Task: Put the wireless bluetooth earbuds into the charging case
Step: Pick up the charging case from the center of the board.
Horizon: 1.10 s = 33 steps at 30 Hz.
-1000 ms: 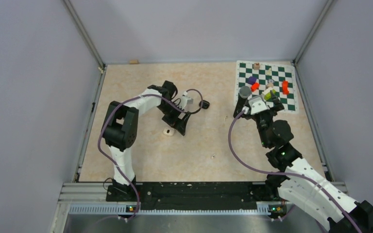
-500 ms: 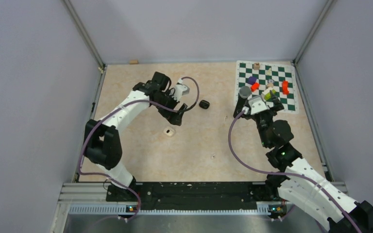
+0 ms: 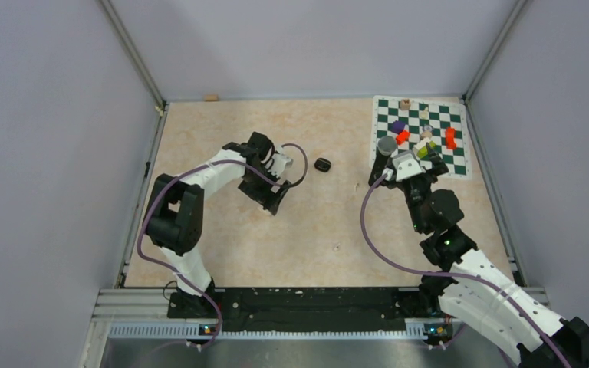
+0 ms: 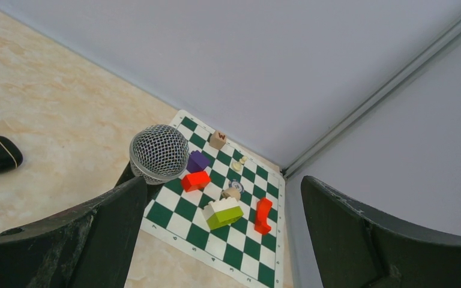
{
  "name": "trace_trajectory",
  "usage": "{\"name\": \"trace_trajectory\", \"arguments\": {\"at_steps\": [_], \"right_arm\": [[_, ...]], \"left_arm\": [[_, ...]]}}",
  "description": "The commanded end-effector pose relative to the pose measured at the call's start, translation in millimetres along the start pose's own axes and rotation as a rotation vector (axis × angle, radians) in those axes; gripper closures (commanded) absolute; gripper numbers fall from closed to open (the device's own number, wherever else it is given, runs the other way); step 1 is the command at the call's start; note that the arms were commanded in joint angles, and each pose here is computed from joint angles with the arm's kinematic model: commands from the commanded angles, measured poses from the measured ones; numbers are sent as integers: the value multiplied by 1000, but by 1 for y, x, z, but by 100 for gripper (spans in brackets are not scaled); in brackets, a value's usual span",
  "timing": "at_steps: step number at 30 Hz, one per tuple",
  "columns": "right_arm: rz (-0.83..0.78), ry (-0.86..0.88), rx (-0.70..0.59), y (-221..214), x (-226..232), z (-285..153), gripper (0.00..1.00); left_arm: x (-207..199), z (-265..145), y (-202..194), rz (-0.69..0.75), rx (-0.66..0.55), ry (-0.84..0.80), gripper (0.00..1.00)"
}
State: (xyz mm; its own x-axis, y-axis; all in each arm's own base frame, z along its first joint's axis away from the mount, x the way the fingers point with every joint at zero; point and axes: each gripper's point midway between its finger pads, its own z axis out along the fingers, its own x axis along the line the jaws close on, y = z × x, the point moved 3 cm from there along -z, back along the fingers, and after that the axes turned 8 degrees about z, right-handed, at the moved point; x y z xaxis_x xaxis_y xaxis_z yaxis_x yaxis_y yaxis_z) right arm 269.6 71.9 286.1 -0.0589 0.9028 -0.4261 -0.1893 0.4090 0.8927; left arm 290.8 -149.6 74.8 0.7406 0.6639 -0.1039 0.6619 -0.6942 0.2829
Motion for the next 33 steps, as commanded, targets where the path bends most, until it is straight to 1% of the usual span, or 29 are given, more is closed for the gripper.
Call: {"name": "trace_trajectory", "arguments": {"at_steps": [1,6,14,17,21,24,26,28,32,33], "right_arm": [[29,-19,-28,7,-6,0,2],[29,-18,-29,7,-6,0,2],[30,-17,-30,8,-6,0,2],[32,-16,-30,8,-5,0,2],[34,-9,-29,8,-4,0,2],[60,12,-31,13,-3,1,2],[91,46,-22,19,0,2,2],[123,105,5,25,6,3,2],[195,269,55,48,23,7,2],[214,308,59,62,23,8,2]], "left_arm": [[2,5,7,-25,-25,7,1],[1,14,5,-35,-2,-17,1],[7,21,-2,-38,39,17,11],[6,22,-2,-35,42,14,20],[3,24,-1,-28,52,-10,36],[3,21,1,-27,49,-10,44],[2,14,7,-24,35,-7,48],[3,1,17,-16,0,1,50],[-2,-40,43,53,-145,14,50],[-4,-53,50,79,-191,14,50]]}}
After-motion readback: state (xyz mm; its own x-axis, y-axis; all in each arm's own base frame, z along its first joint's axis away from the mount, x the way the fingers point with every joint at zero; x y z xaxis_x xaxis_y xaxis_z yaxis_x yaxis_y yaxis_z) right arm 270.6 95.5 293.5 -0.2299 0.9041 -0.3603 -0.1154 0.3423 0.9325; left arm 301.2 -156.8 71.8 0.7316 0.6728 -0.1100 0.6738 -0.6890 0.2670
